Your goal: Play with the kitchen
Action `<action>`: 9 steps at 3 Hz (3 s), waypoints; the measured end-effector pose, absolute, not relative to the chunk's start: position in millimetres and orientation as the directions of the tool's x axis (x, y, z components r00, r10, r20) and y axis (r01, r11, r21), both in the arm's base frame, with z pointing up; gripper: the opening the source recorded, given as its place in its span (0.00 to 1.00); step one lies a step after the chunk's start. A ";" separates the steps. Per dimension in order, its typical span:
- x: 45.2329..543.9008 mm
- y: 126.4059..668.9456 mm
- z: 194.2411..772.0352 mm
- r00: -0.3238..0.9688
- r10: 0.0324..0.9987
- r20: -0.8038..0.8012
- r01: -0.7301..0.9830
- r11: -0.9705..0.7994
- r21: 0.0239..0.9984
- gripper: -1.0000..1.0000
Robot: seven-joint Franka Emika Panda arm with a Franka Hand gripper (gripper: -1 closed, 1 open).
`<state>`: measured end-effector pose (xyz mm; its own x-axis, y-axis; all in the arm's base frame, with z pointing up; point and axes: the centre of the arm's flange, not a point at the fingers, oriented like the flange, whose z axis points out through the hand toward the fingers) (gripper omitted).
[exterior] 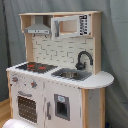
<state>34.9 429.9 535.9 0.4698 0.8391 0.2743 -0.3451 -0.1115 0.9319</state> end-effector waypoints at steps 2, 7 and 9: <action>25.4 390.0 585.6 0.579 0.769 0.272 -0.326 -0.088 0.941 1.00; 70.2 275.4 733.9 0.661 0.605 0.444 -0.410 -0.204 0.889 1.00; 109.6 246.9 731.8 0.596 0.624 0.506 -0.445 -0.268 0.855 1.00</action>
<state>109.6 246.9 731.8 0.5961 0.6237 0.5056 -0.4447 -0.2677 0.8547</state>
